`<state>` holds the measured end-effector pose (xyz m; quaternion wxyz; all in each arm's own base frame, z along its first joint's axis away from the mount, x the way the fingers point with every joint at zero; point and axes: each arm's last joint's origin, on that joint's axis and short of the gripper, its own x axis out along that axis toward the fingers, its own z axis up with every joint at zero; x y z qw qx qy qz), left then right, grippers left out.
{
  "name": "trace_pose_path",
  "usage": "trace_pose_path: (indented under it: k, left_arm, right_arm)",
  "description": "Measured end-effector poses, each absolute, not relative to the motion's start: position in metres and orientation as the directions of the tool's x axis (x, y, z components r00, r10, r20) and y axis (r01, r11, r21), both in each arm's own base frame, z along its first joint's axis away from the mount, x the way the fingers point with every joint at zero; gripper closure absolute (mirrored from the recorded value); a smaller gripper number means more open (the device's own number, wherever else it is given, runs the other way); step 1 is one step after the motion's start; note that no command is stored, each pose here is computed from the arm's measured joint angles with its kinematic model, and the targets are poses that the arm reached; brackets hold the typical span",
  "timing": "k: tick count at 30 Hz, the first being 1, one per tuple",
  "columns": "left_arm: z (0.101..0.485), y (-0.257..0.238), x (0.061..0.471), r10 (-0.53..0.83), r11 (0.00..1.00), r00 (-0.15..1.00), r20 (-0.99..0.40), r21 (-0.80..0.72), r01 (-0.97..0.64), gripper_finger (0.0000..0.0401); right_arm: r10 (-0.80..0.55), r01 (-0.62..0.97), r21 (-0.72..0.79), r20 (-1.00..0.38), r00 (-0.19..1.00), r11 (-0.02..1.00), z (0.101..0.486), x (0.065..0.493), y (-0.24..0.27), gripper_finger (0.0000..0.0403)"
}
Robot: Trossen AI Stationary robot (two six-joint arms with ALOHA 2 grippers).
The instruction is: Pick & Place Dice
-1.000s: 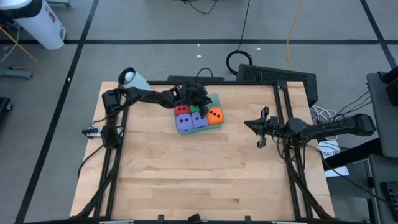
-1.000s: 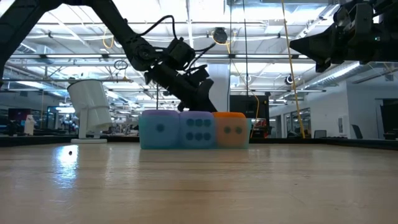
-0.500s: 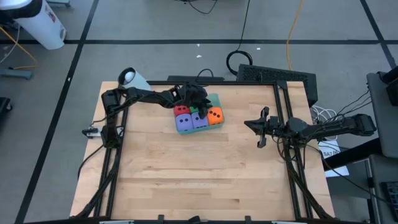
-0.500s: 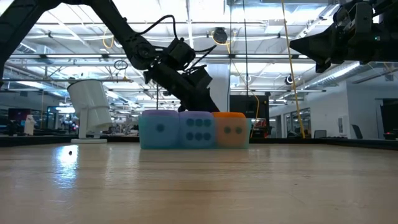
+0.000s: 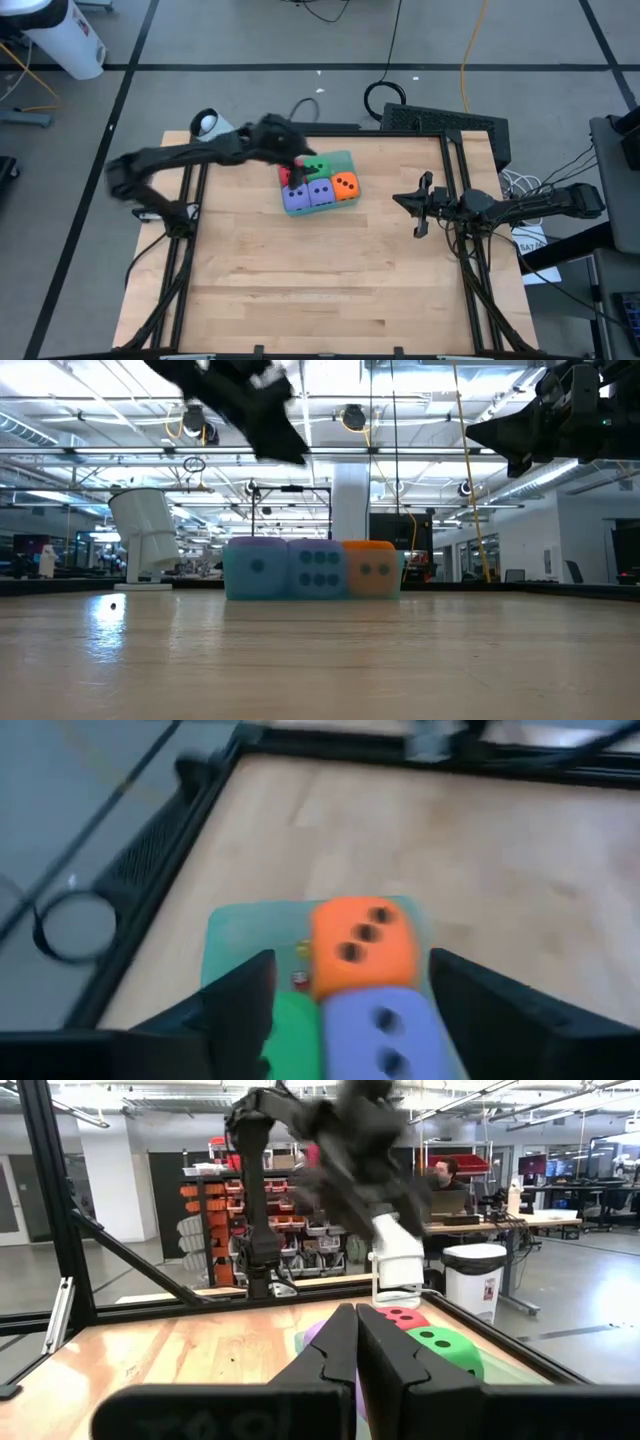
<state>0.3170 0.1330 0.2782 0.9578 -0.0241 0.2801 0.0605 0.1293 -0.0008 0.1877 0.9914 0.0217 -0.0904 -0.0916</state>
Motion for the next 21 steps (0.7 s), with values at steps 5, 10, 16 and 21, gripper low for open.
trace_pose_path:
  k: [5,10,16,21]
  left_arm:
    - [0.332,0.089,0.25,0.089,0.995,0.878,-0.469,0.087,-0.054,0.0222]
    - [0.34,0.059,0.189,0.057,0.994,0.951,-0.302,0.105,-0.026,0.0345]
    - [0.3,0.043,0.141,0.07,0.99,0.988,-0.136,0.133,-0.051,0.0388]
    - [0.266,0.042,0.125,0.092,0.991,0.995,-0.043,0.104,-0.087,0.0396]
  right_arm:
    - [-0.185,0.179,0.056,0.159,0.97,0.982,0.186,0.13,-0.001,0.0403]
    - [-0.186,0.18,0.047,0.172,0.967,0.982,0.187,0.129,-0.001,0.0403]
    - [-0.189,0.175,0.091,0.185,0.964,0.98,0.189,0.129,-0.001,0.0403]
    - [-0.214,0.201,0.106,0.123,0.969,0.974,0.186,0.131,-0.001,0.0403]
